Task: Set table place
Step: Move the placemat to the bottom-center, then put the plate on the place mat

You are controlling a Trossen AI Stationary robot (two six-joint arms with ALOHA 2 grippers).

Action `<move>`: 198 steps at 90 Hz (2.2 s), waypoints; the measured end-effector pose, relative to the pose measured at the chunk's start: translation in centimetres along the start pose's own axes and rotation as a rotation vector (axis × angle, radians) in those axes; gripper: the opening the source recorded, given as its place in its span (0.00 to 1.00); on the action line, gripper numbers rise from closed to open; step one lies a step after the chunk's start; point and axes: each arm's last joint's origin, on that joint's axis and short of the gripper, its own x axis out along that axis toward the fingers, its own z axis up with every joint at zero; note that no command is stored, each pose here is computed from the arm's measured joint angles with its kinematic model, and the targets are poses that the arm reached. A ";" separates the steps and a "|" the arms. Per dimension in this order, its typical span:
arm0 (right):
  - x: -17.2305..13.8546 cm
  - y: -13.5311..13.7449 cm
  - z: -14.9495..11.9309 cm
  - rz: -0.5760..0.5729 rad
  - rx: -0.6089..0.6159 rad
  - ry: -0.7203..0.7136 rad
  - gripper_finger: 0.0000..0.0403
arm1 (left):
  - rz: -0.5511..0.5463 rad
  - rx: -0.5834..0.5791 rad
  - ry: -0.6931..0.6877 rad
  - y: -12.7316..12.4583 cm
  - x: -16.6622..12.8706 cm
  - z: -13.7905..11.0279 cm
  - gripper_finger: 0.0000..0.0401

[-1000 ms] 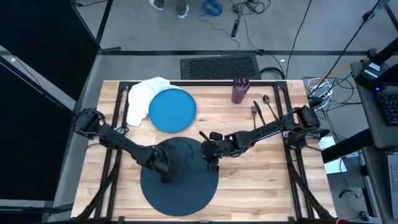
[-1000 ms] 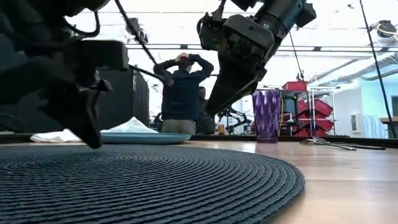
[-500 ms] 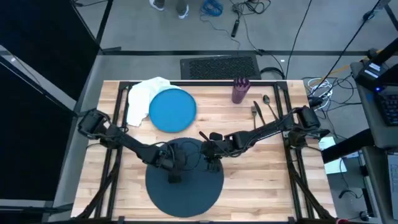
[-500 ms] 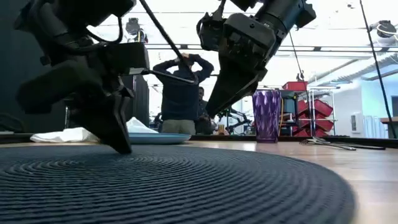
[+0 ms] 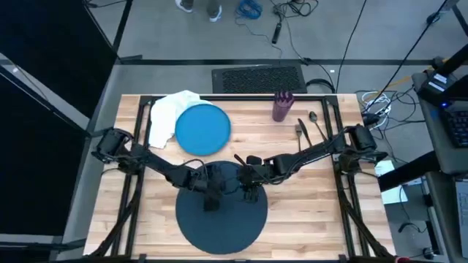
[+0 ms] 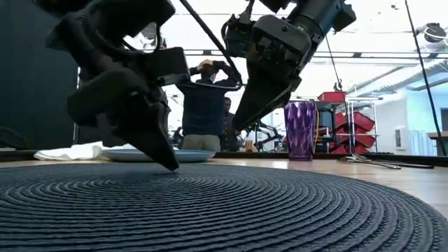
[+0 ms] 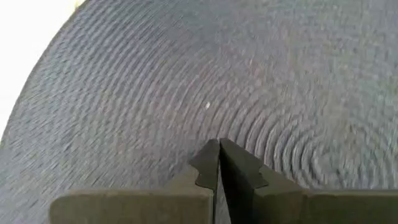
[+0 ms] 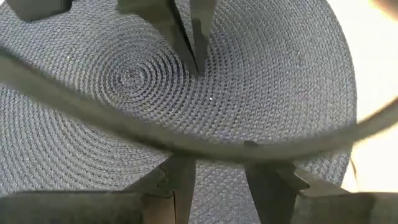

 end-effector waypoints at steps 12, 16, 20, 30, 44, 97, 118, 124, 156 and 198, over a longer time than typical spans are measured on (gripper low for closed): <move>0.0 -0.1 -0.4 -0.014 -0.003 0.043 0.29 | -0.044 0.001 -0.045 0.0 1.5 0.2 0.00; 0.0 -0.2 -0.6 -0.019 -0.004 0.061 0.29 | -0.046 0.001 -0.053 0.1 1.8 0.3 0.00; 0.0 -0.3 -0.9 -0.028 -0.006 0.089 0.29 | -0.051 0.003 -0.058 0.1 2.1 0.5 0.00; -0.1 -0.5 -1.4 -0.049 -0.004 0.147 0.29 | -0.054 0.036 -0.070 0.2 2.4 1.5 0.00; -0.2 -0.6 -1.8 -0.064 -0.007 0.191 0.29 | -0.056 0.087 -0.085 0.2 2.4 3.1 0.00; -0.5 -1.0 -2.2 -0.148 -0.033 0.217 0.29 | 0.247 0.081 -0.116 2.1 -6.2 4.2 0.00; -2.6 -1.3 -3.6 -0.235 -0.079 0.201 0.29 | 0.316 -0.138 -0.363 5.5 -12.2 -0.4 0.00; -3.4 -1.3 -4.2 -0.213 -0.091 0.155 0.29 | 0.288 -0.208 -0.503 6.1 -13.6 -1.6 0.00; -10.3 -4.1 -4.8 -0.006 -0.006 -0.770 0.29 | 0.240 -0.404 -1.131 8.7 -18.6 -5.4 0.00; -9.5 -6.5 -7.6 0.082 0.269 -0.859 0.29 | 0.618 -1.004 -0.664 16.0 -15.4 -10.9 0.00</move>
